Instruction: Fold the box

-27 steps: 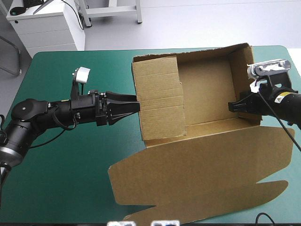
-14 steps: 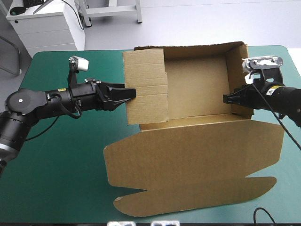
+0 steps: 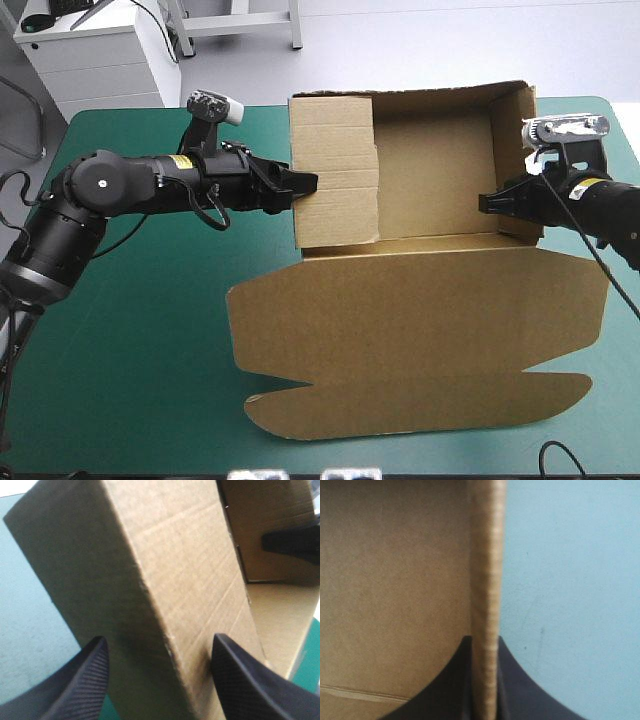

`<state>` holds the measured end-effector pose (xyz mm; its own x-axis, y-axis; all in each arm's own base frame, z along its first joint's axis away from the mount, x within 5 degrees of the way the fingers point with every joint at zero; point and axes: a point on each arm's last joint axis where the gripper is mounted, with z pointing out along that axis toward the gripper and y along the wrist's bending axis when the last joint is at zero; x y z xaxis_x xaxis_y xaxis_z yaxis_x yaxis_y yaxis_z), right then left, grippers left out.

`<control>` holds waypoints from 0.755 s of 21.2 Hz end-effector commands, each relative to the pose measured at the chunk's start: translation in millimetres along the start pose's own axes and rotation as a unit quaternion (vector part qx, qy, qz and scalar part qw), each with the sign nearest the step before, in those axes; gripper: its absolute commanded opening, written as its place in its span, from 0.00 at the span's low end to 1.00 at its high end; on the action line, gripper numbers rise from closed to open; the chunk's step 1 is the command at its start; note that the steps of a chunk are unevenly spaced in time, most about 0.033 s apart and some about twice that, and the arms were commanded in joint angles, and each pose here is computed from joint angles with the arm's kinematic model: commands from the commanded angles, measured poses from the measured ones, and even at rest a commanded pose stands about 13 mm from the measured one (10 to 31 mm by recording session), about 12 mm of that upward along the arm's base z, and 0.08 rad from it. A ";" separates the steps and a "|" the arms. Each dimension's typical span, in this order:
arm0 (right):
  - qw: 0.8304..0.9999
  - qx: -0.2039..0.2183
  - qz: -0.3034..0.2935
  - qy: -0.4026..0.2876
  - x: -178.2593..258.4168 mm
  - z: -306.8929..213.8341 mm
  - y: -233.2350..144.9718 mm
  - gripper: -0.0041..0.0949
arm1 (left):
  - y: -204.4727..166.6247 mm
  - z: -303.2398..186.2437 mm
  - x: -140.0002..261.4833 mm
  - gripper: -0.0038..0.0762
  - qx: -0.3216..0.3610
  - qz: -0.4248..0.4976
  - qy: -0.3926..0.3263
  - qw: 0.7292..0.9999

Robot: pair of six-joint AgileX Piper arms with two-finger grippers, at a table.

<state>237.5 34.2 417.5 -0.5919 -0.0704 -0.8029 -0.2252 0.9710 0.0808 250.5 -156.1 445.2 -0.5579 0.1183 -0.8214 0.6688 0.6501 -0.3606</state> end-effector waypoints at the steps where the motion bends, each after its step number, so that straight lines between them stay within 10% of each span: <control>1: 0.997 -0.010 0.019 -0.074 -17.4 -17.3 3.9 0.03 | -9.7 -9.2 -14.3 0.59 -0.055 0.009 -0.037 0.998; 16: 0.997 -0.028 0.033 -0.066 -16.2 -16.4 6.9 0.03 | -33.8 50.1 -29.6 0.57 -0.197 0.024 -0.010 0.980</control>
<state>238.0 34.1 417.0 -0.5943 -0.0688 -0.8013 -0.2233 0.9713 0.0822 274.0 -222.6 431.8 -0.6108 0.2210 -0.7603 0.4606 0.8803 -0.1141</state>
